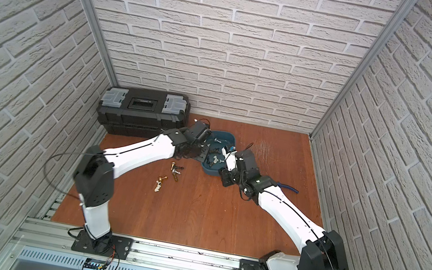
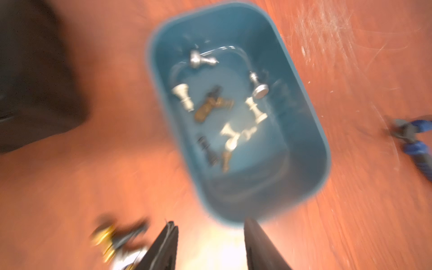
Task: Put the chess pieces into the storage box
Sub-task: Place the chess piece in the storage box, then pick up the chess piece at the center of the board.
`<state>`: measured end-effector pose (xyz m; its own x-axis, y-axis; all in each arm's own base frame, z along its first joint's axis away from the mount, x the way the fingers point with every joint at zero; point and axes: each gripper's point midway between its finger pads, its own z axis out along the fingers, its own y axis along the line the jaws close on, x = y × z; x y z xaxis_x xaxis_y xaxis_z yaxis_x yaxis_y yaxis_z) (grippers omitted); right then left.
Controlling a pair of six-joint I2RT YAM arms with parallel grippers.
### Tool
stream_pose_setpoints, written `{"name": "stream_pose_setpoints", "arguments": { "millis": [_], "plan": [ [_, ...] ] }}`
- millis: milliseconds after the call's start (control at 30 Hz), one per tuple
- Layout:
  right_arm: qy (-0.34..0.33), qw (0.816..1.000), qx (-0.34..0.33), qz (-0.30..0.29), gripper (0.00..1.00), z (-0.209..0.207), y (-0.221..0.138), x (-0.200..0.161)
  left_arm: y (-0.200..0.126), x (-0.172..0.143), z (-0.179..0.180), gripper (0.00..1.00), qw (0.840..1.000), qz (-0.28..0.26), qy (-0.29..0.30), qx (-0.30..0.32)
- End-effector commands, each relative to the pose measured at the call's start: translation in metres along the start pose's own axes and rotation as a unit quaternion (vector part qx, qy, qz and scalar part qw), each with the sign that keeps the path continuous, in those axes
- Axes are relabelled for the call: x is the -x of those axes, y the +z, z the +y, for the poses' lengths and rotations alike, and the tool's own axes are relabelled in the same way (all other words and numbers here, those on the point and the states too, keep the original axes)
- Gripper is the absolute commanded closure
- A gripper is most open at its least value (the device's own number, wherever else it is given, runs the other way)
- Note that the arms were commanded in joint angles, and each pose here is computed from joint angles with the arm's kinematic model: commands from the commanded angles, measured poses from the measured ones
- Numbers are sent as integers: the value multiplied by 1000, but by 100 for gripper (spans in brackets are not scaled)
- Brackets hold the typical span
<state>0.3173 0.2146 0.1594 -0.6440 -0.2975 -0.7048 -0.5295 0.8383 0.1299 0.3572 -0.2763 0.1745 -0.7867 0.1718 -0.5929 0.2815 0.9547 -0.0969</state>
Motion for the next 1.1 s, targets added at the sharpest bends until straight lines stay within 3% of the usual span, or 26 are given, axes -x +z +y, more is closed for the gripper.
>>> {"name": "stream_pose_setpoints", "arguments": {
  "millis": [0, 200, 300, 567, 1067],
  "plan": [
    [-25, 999, 22, -15, 65, 29, 5, 18, -24, -38, 43, 49, 998, 7, -39, 53],
    [-57, 996, 60, 16, 65, 75, 42, 25, -45, -127, 108, 48, 987, 40, -128, 87],
    [-82, 993, 77, 35, 65, 99, 57, 24, -47, -150, 126, 47, 982, 36, -166, 81],
    [-94, 987, 111, 65, 63, 133, 88, 22, -41, -162, 140, 46, 977, 35, -198, 66],
    [-117, 977, 107, 140, 62, 136, 136, -15, -7, -184, 136, 47, 974, 74, -205, 61]
  ]
}}
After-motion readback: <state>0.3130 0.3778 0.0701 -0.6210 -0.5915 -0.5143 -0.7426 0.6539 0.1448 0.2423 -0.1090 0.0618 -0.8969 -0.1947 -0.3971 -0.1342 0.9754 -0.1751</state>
